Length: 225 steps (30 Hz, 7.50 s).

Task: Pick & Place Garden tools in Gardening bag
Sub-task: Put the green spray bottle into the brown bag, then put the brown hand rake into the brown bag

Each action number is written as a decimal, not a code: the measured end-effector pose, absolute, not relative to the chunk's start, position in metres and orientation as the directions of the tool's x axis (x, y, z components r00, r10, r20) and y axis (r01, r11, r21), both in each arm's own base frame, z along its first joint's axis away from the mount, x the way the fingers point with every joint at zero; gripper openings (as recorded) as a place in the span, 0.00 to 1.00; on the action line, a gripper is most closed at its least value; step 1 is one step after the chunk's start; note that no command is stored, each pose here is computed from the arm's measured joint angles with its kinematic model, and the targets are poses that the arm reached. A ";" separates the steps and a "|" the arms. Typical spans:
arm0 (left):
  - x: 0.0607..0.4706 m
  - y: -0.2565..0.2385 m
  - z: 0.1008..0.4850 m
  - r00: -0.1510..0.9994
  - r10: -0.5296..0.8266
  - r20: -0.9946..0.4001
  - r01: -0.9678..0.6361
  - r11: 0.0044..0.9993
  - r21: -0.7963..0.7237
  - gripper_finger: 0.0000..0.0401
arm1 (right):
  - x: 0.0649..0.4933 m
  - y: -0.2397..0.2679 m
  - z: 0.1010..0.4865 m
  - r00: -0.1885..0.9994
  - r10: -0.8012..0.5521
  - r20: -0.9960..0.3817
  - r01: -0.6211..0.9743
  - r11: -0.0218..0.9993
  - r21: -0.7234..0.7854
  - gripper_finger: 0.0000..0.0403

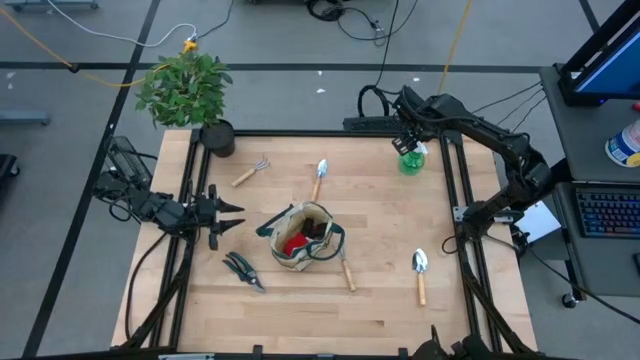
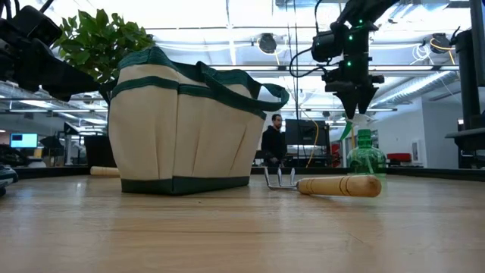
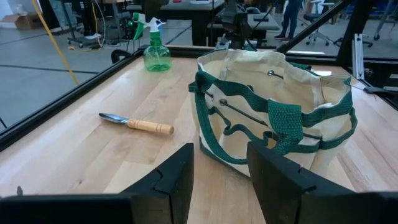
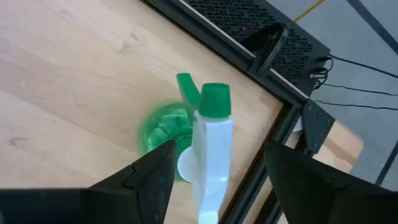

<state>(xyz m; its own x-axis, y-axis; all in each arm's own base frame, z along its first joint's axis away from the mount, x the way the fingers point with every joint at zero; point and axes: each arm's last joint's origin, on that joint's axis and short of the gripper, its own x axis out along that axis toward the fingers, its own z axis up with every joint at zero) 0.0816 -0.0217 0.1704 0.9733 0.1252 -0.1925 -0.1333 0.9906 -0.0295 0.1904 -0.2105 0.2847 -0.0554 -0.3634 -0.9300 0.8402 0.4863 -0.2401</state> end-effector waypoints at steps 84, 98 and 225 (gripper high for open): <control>0.082 -0.022 0.170 0.973 0.126 -0.193 -0.114 0.991 0.073 0.38 | 0.314 -0.078 0.429 0.880 0.309 -0.360 -0.077 0.842 0.534 0.11; 0.082 -0.022 0.170 0.973 0.125 -0.193 -0.114 0.991 0.070 0.38 | 0.328 -0.035 0.410 0.857 0.264 -0.442 0.050 0.811 0.582 0.11; 0.082 -0.022 0.170 0.973 0.125 -0.192 -0.114 0.991 0.069 0.38 | 0.354 -0.041 0.334 0.794 0.031 -0.607 0.102 0.978 0.184 0.49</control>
